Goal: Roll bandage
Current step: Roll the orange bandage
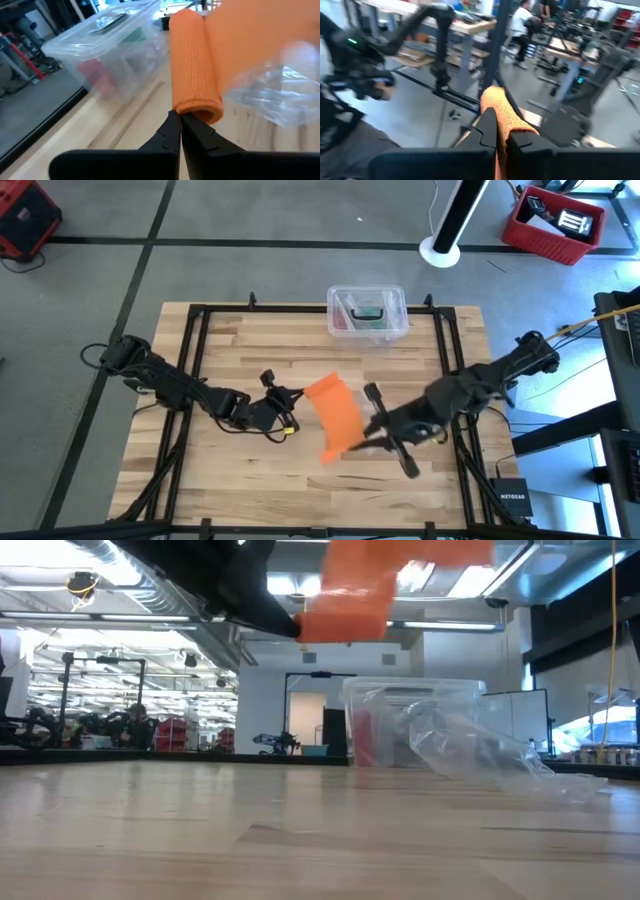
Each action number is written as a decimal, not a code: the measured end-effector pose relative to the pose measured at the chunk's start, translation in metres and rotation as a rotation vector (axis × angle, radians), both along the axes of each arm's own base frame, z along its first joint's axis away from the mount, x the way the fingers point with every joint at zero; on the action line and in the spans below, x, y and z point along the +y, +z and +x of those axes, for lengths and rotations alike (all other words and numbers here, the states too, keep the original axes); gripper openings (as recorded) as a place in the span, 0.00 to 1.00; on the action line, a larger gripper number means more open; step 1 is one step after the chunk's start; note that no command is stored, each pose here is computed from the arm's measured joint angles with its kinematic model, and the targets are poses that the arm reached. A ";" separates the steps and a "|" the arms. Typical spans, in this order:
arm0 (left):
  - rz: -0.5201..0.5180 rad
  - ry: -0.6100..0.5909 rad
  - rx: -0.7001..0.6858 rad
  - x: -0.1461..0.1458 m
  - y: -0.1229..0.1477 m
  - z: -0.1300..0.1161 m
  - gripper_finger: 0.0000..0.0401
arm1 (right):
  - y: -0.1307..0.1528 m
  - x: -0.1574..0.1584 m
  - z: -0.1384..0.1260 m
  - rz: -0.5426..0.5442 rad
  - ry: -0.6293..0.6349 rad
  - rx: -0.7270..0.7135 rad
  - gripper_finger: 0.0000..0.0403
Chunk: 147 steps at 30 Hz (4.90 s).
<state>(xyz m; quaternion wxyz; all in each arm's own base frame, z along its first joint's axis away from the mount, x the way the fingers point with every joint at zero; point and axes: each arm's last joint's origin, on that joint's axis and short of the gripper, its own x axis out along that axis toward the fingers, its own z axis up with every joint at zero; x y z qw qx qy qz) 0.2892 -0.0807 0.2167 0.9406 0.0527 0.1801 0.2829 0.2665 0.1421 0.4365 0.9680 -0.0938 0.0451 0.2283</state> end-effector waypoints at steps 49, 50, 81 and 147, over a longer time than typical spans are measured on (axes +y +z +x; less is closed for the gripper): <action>0.270 -0.462 0.079 -0.070 -0.052 0.026 0.00 | -0.076 -0.193 0.102 0.214 -0.525 0.306 0.01; 0.283 -0.463 0.076 -0.074 -0.049 0.026 0.00 | -0.086 -0.195 0.106 0.218 -0.538 0.354 0.01; 0.047 -0.318 -0.137 -0.108 -0.018 0.014 0.00 | -0.090 -0.197 0.068 0.147 -0.517 0.634 0.80; -0.042 -0.309 0.124 -0.005 0.073 -0.056 0.00 | -0.178 -0.171 -0.042 0.145 -0.412 0.373 0.80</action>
